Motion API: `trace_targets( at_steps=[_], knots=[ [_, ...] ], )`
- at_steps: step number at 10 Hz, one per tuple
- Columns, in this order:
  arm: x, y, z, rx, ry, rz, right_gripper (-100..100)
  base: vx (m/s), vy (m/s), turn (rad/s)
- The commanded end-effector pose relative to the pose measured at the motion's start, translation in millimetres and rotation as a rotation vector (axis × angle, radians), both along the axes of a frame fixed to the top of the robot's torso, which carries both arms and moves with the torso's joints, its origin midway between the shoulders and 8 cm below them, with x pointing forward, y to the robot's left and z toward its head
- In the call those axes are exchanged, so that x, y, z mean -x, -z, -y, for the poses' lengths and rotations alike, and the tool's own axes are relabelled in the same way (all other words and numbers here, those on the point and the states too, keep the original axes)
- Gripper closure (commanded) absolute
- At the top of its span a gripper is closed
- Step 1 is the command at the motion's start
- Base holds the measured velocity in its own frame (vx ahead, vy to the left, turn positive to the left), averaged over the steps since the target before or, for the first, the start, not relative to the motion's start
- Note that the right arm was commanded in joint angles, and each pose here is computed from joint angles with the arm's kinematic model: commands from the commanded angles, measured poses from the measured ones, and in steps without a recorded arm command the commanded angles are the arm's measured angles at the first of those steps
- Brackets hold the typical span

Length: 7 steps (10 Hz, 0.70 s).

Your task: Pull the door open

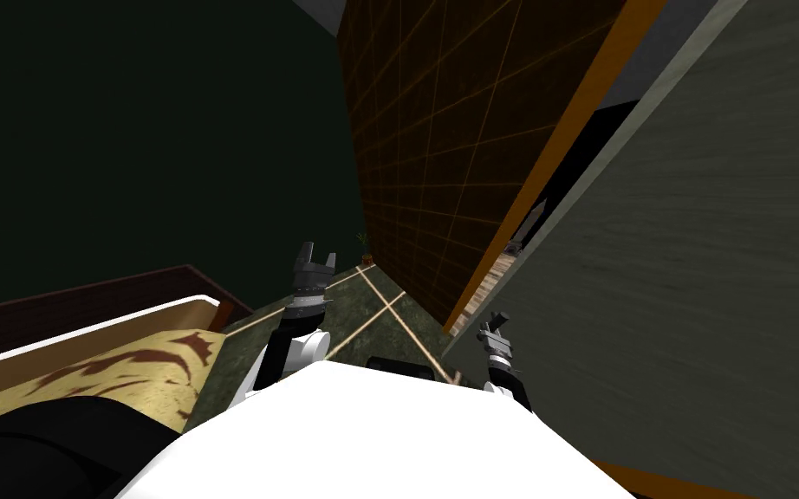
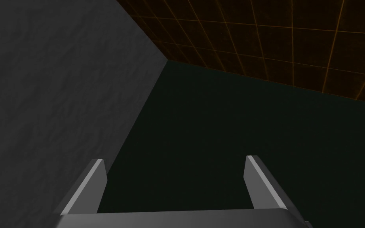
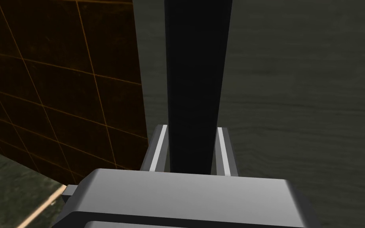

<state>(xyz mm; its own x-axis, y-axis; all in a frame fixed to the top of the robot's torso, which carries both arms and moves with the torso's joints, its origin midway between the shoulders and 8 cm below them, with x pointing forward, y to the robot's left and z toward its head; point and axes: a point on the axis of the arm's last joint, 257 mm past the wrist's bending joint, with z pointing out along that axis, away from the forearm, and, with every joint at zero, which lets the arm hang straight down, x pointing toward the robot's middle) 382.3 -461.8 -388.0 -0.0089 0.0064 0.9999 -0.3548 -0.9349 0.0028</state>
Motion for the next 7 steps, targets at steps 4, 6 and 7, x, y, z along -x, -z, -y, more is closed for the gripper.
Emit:
trace_targets(
  at_steps=[4, 6, 7],
  knots=[
    [1.1, 3.8, -22.6, -0.007, -0.077, -0.008, 100, -0.203, -0.021, 0.059],
    [2.2, 3.4, -29.6, -0.005, -0.108, -0.008, 100, -0.228, -0.031, 0.072],
    [3.4, 3.2, -35.6, -0.005, -0.133, -0.008, 100, -0.236, -0.021, 0.072]
  ],
)
